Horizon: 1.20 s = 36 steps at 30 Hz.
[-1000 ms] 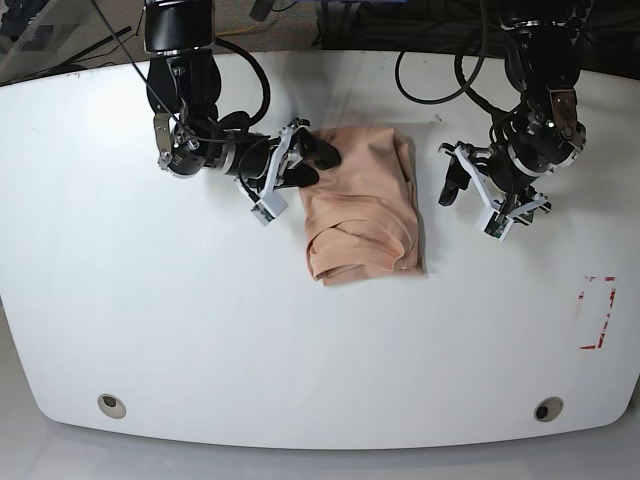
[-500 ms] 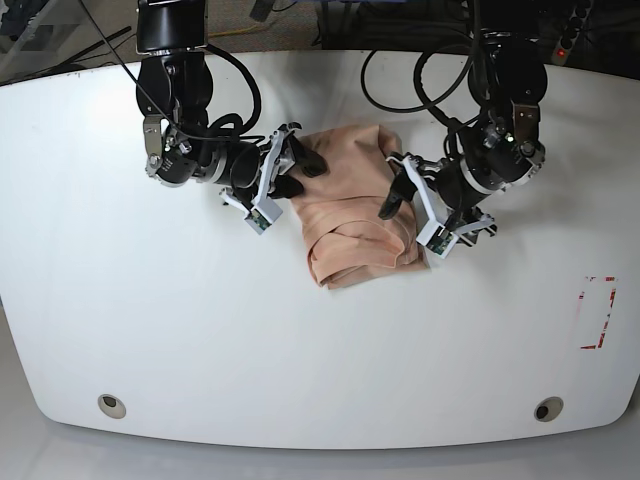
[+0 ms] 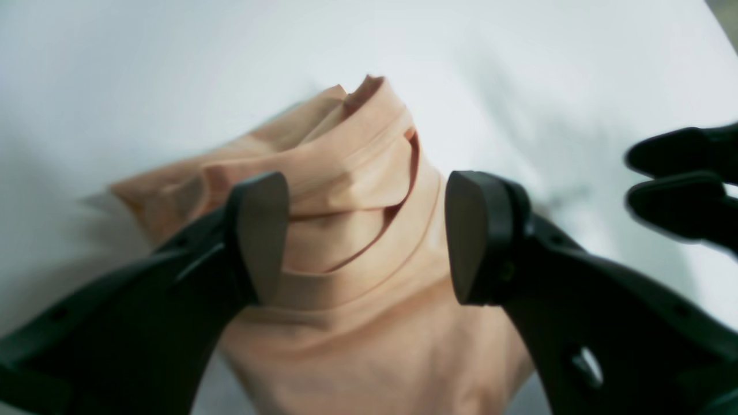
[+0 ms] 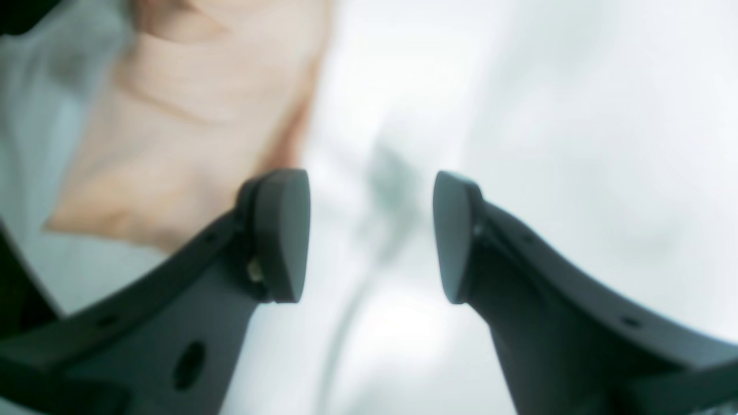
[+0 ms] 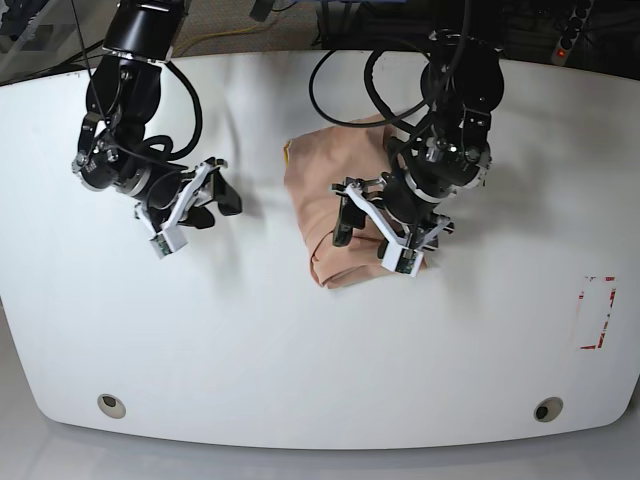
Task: Fold the T-shirt properly
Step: 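Carry the folded bundle with the left gripper to the table's edge and release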
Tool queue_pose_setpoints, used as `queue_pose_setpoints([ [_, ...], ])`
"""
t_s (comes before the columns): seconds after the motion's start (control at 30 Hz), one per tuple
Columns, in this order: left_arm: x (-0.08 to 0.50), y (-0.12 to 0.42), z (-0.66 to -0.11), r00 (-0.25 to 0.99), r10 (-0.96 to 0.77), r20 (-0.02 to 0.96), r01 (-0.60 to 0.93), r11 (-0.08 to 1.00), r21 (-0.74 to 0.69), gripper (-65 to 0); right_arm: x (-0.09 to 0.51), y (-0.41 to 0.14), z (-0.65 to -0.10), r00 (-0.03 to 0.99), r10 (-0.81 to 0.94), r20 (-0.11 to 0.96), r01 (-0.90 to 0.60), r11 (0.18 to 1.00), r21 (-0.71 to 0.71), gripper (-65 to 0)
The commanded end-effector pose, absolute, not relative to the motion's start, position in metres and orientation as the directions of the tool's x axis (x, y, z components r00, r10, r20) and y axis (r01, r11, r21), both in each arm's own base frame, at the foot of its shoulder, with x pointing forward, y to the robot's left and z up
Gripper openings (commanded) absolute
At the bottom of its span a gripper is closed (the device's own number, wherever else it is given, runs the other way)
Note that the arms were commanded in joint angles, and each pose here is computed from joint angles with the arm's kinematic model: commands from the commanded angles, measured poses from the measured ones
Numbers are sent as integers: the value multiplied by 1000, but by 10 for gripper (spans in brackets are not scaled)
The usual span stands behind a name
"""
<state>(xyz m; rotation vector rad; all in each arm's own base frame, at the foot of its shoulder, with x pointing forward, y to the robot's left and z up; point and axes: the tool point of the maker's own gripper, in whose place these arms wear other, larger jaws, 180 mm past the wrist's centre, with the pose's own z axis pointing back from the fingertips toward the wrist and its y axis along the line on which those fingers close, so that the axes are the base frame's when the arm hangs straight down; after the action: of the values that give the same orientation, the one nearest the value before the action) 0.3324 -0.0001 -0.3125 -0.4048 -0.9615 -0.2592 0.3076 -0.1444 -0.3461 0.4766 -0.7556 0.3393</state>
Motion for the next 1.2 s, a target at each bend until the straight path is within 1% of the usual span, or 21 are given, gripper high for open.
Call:
queue_pose_setpoints([
  [0.0,330,-16,-318,541,-53,840,392,899,-196,-253,319,-161,-331,643,101,759,-446,855,264,-336],
  [0.17,318,-36,-338,517,-103,850,393,910,-129,-253,320,-179,-328,641,67,765,-398,881,256,-333],
  [0.27,311,-33,-353,512,-133,848,364,928,-74,-253,319,-183,-328,643,61,764,-388,885,256,-333],
  [0.37,304,-23,-377,538,-175,824,343,939,-24,-237,318,-183,-330,646,61,761,-387,885,258,-335],
  [0.43,296,-18,-406,579,-213,787,345,939,-1,-203,318,-182,-330,646,58,761,-386,885,260,-335],
  [0.5,289,-1,-434,625,-233,745,329,944,19,-189,317,-182,-330,647,56,760,-384,885,262,-335],
  [0.57,286,19,-450,660,-231,715,297,954,34,-187,317,-181,-330,647,53,761,-385,884,266,-335],
  [0.7,284,61,-454,683,-219,697,248,967,61,-183,319,-180,-328,640,49,767,-388,882,267,-336],
  [0.83,282,124,-451,705,-296,645,280,951,132,-185,319,-180,-328,640,52,767,-388,883,264,-336],
  [1.0,275,218,-445,730,-395,558,320,919,231,-186,318,-180,-328,641,54,765,-389,883,263,-336],
  [1.1,266,267,-442,738,-470,483,381,882,277,-187,318,-180,-328,642,56,765,-389,883,262,-336],
  [1.17,263,305,-435,751,-494,438,388,867,313,-190,317,-179,-329,643,56,764,-392,881,265,-336],
])
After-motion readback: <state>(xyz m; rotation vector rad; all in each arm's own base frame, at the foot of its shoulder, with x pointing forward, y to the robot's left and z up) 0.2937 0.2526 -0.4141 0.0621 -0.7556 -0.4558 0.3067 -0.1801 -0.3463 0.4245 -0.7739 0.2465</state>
